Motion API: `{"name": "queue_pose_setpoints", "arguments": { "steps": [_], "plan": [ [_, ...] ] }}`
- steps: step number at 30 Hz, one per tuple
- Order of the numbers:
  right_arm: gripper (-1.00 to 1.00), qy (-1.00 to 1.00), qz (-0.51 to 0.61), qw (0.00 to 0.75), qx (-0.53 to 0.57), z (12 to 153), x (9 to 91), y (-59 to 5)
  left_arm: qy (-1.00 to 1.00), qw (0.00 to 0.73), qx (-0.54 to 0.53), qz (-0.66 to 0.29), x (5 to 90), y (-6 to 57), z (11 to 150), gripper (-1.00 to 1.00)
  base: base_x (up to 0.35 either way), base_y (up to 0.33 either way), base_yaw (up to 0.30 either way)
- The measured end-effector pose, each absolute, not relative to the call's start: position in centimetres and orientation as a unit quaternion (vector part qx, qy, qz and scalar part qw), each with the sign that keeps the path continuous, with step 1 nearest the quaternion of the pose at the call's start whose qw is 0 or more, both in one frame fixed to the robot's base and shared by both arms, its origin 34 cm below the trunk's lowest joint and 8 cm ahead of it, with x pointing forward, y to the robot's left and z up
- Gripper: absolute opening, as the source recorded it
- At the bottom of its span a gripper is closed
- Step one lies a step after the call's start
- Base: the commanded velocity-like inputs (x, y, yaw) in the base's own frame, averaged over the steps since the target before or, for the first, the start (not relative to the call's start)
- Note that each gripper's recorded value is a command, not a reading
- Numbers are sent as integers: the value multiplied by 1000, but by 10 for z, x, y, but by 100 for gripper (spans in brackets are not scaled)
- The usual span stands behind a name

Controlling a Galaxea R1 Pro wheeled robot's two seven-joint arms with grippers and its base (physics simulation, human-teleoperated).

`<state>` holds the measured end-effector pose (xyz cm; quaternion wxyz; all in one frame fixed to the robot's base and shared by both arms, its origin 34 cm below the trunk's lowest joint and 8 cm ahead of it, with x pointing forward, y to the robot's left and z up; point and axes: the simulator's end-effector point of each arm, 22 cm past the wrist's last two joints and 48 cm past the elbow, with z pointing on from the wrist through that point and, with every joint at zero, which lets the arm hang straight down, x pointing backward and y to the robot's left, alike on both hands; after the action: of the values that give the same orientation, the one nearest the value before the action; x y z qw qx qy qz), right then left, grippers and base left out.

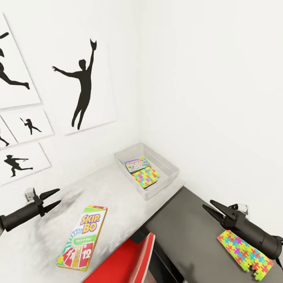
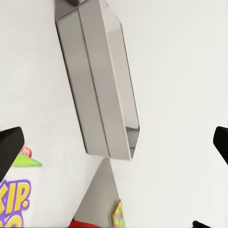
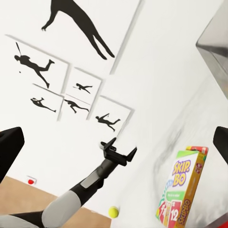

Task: Put all the toys in the child's room - the three board games (two on the bed and one on the table), the two jigsaw puzzles on the table, and the tennis ball on the table - inside the toy box on the table in the child's room.

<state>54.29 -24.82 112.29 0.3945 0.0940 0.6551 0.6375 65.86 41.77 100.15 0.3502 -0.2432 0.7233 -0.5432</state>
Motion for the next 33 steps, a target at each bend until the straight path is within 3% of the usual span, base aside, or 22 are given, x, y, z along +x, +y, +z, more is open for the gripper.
{"name": "queue_pose_setpoints", "arguments": {
  "steps": [8,33],
  "plan": [
    [100,656,637,395,94,1123,543,-247,715,353,-237,-554,651,414,1002,100,0,0,78],
    [100,652,635,405,86,1134,540,-248,707,387,-196,-558,655,417,1043,100,-17,-1,200]
  ]
}}
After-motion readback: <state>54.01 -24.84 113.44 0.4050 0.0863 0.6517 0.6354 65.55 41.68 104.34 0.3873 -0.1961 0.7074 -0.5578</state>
